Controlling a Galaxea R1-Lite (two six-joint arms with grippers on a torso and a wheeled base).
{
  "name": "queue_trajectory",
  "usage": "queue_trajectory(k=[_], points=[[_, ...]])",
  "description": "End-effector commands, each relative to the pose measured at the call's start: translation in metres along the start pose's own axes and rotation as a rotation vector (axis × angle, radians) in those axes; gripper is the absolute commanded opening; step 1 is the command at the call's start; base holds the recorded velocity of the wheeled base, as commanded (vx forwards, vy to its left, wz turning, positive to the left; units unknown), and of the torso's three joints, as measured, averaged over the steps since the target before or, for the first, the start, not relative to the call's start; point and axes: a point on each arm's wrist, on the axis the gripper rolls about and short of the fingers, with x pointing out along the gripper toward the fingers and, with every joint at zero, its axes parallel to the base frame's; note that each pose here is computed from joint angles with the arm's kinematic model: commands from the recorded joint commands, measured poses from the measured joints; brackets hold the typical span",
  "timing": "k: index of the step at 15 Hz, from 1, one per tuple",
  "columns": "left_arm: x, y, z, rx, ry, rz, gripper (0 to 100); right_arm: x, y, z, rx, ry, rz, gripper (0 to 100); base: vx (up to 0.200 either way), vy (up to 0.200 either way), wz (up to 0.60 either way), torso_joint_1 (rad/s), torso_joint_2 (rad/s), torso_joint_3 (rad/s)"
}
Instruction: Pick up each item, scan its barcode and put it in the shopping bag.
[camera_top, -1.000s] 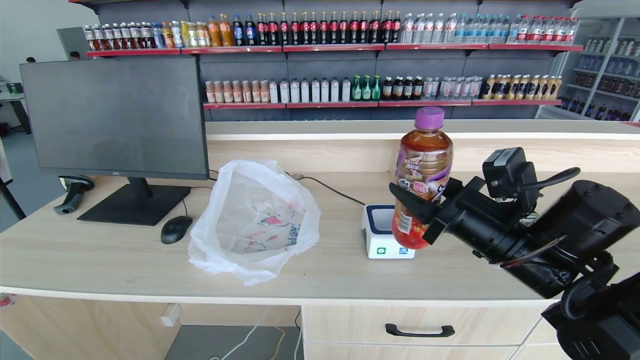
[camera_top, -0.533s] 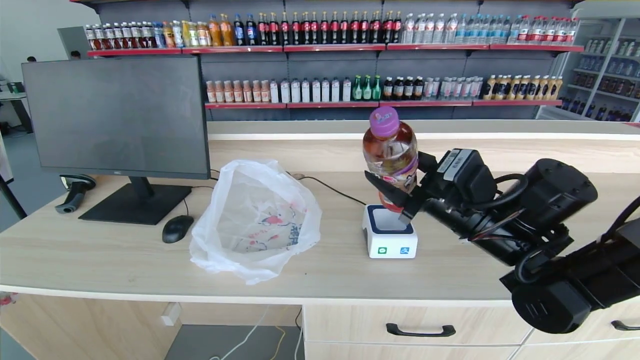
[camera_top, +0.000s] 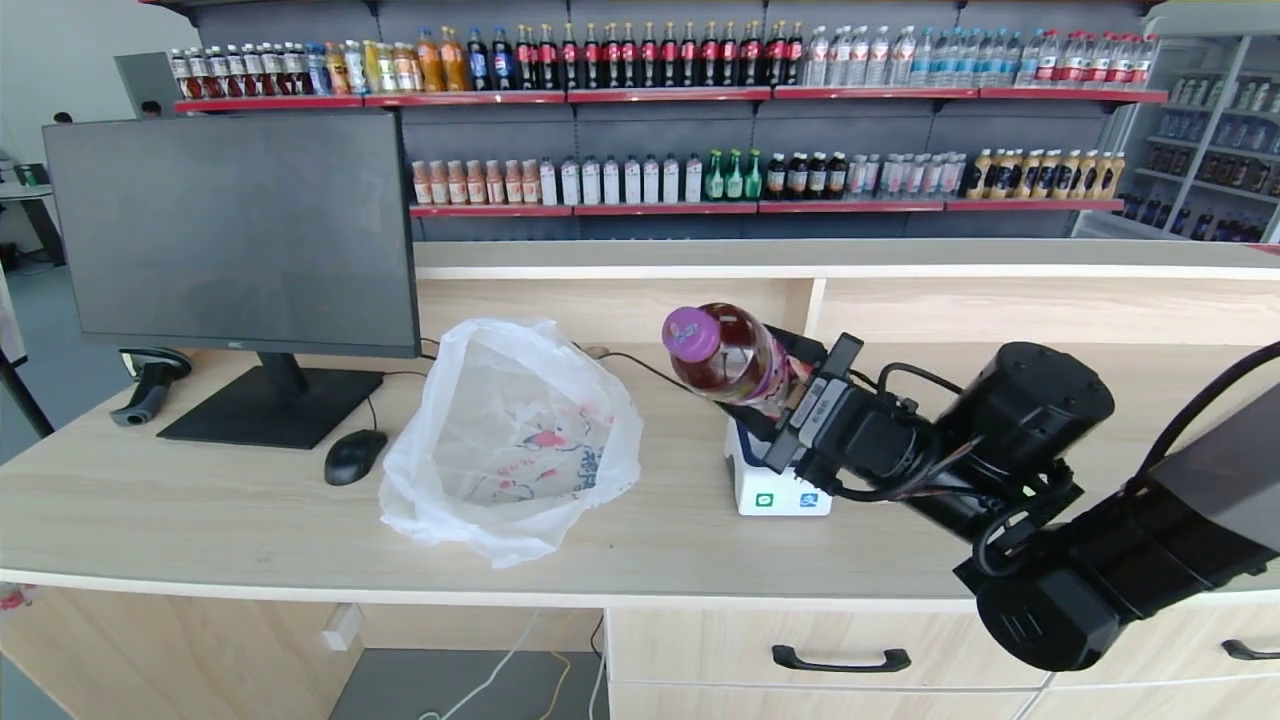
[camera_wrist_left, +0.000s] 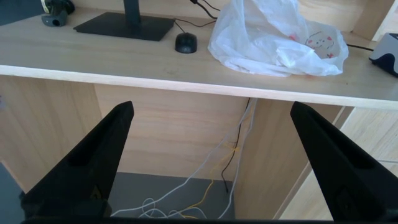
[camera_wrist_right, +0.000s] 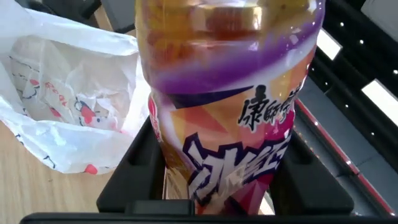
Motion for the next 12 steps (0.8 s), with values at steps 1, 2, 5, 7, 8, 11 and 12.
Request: queue_trajectory(k=[1,2,5,7,8,11,12], points=[[0.000,0.000,0.000,0.000,-0.001,0.000,100,0.000,0.002,-0.002,-0.038,0.006,0.003,0,0.000,0.000,0.00,0.000,0.00,0.000],[0.000,0.000,0.000,0.000,-0.001,0.000,100,-0.002,0.003,-0.004,-0.061,0.016,0.010,0,0.000,0.000,0.00,0.000,0.00,0.000],[0.000,0.000,0.000,-0.002,-0.001,0.000,100,-0.004,0.003,-0.005,-0.092,0.018,0.013,0,0.000,0.000,0.00,0.000,0.00,0.000],[0.000,0.000,0.000,0.000,-0.001,0.000,100,-0.004,0.010,-0.009,-0.121,-0.017,0.062,0,0.000,0.000,0.00,0.000,0.00,0.000],[0.000,0.000,0.000,0.000,-0.001,0.000,100,-0.004,0.014,-0.014,-0.133,-0.033,0.091,0,0.000,0.000,0.00,0.000,0.00,0.000],[0.000,0.000,0.000,0.000,-0.001,0.000,100,-0.009,0.015,-0.032,-0.173,-0.064,0.142,0,0.000,0.000,0.00,0.000,0.00,0.000],[0.000,0.000,0.000,0.000,-0.001,0.000,100,-0.010,0.015,-0.036,-0.185,-0.074,0.154,0,0.000,0.000,0.00,0.000,0.00,0.000]])
